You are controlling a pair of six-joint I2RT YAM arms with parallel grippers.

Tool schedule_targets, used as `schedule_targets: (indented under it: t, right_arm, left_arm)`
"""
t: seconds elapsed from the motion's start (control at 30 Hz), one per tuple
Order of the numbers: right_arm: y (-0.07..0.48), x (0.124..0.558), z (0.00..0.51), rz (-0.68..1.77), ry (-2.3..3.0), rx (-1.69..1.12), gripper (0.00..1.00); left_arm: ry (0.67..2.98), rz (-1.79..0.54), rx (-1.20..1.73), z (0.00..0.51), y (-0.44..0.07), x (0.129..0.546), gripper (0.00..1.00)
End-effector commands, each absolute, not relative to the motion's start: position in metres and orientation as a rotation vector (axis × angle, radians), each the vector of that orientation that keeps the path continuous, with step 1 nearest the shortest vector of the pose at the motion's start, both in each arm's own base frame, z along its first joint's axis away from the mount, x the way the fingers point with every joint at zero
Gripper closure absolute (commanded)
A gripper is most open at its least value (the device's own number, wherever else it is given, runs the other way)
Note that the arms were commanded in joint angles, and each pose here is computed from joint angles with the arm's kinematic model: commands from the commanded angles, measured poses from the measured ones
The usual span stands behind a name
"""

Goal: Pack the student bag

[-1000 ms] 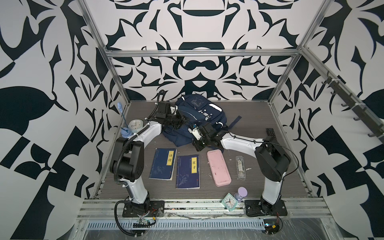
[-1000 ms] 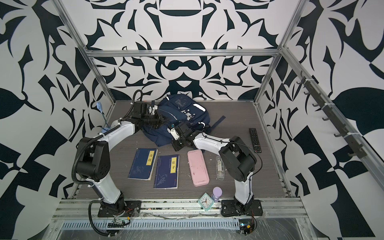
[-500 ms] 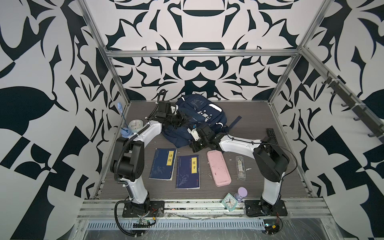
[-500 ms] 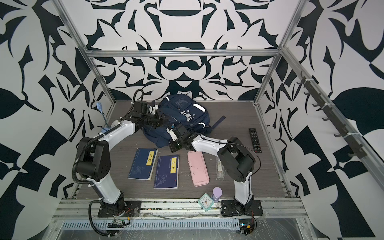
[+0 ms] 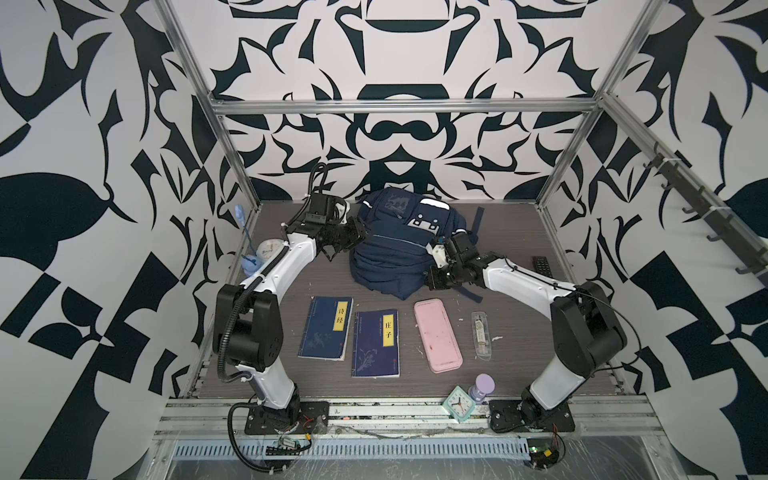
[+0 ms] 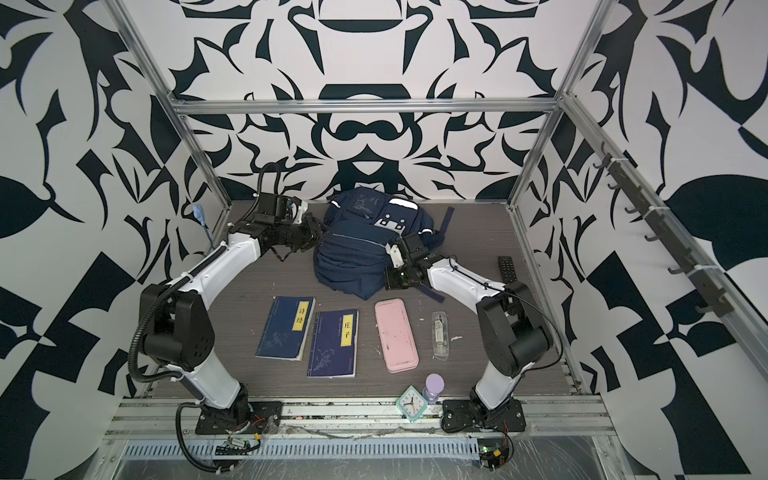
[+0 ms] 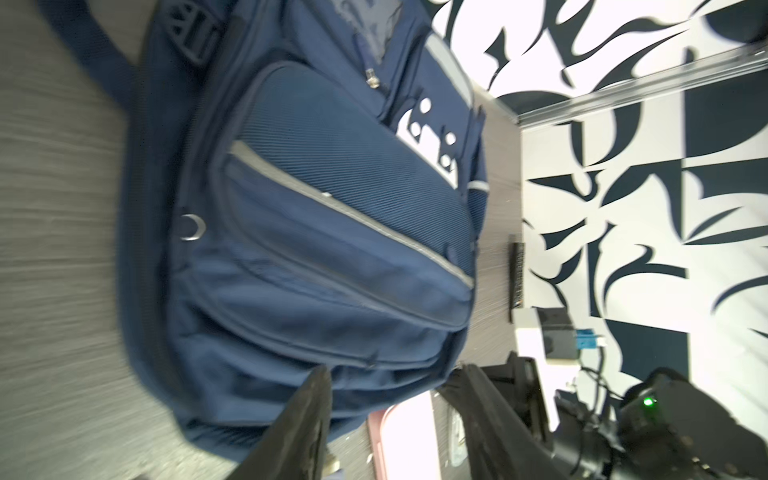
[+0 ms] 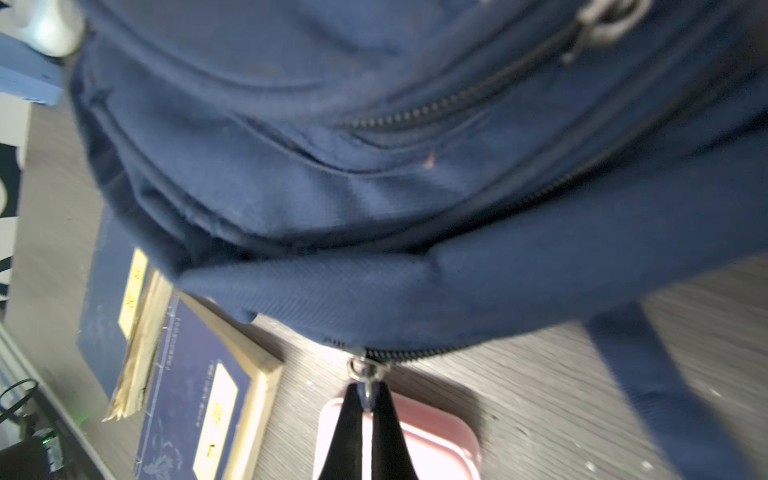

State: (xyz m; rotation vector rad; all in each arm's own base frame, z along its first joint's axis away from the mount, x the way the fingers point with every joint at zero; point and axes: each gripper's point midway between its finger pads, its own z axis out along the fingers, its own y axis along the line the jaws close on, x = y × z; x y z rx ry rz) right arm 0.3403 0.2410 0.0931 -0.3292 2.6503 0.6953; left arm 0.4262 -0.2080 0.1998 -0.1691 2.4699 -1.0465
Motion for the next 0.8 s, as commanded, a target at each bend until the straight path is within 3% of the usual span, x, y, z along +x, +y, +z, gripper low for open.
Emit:
schedule_targets:
  t: [0.0, 0.33, 0.43, 0.7, 0.77]
  right_arm:
    - [0.239, 0.327, 0.096, 0.683, 2.673, -0.367, 1.0]
    - [0.252, 0.317, 0.085, 0.682, 2.712, -0.41, 1.0]
    - [0.26, 0.311, 0.081, 0.678, 2.725, -0.445, 1.0]
    - [0.28, 0.3, 0.062, 0.66, 2.782, -0.52, 1.0]
    - [0.288, 0.297, 0.059, 0.662, 2.785, -0.537, 1.0]
  left_arm:
    - [2.575, -0.97, -0.161, 0.172, -0.202, 0.421, 0.47]
    - [2.631, -0.958, -0.174, 0.128, -0.215, 0.444, 0.48]
    - [2.636, -0.967, -0.179, 0.122, -0.221, 0.45, 0.54]
    - [2.595, -1.065, -0.217, 0.118, -0.233, 0.456, 0.95]
    - [2.573, -1.092, -0.226, 0.122, -0.235, 0.455, 1.0]
